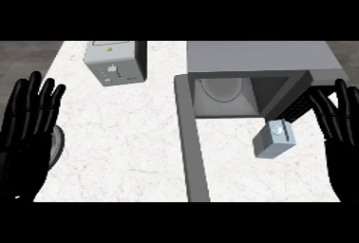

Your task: Pick up the milk, place it into the microwave and close the microwave

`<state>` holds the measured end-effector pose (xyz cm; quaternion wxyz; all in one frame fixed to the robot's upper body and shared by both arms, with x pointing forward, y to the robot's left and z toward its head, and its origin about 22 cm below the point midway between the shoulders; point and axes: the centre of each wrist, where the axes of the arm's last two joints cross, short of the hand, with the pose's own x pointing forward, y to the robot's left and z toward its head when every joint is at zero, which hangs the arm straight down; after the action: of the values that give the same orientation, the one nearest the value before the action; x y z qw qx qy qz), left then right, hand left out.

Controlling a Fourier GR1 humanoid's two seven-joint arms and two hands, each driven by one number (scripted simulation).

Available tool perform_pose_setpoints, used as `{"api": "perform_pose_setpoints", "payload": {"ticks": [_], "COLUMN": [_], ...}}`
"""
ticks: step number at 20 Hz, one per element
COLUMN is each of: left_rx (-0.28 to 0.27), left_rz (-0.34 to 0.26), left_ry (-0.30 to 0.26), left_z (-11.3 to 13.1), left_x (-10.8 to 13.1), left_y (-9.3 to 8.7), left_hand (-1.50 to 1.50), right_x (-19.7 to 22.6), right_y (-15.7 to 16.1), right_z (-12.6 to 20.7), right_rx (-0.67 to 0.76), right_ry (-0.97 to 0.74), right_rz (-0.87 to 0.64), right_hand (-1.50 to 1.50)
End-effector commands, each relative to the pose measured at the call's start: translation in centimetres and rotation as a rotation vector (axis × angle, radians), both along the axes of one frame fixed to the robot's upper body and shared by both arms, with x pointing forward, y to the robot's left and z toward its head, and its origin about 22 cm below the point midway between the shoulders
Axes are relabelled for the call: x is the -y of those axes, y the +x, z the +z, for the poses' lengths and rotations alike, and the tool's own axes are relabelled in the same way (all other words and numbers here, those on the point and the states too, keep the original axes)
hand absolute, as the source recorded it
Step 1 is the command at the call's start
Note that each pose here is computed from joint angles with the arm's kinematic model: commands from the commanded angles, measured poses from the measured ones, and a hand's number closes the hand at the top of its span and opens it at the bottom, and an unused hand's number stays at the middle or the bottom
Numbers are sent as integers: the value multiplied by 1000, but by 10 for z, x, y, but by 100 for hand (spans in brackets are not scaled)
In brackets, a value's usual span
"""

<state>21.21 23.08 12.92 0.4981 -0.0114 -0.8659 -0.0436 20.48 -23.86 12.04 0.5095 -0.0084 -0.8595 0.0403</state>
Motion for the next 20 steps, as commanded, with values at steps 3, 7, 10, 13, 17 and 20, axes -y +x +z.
{"api": "perform_pose_setpoints", "payload": {"ticks": [3, 7, 10, 13, 17, 20], "left_rx": [-20, -186, -185, -172, -188, -174], "left_rz": [47, 104, 103, 97, 96, 89], "left_ry": [22, -235, -261, -265, -267, -273], "left_z": [11, -25, -36, -40, -58, -60], "left_x": [-8, -5, -9, 7, 11, 10], "left_y": [-10, -13, -23, -50, -72, -70], "left_hand": [-150, -150, -150, -150, -150, -150], "right_x": [1, 7, 1, -10, 7, -9], "right_y": [-28, -14, -32, -33, -35, -36], "right_z": [16, 16, 27, 21, 3, -13], "right_rx": [-15, -179, -200, -200, -231, -250], "right_ry": [3, 15, 18, 18, 24, 19], "right_rz": [-123, -149, -171, -181, -194, -210], "right_hand": [-150, -150, -150, -150, -150, -150]}}
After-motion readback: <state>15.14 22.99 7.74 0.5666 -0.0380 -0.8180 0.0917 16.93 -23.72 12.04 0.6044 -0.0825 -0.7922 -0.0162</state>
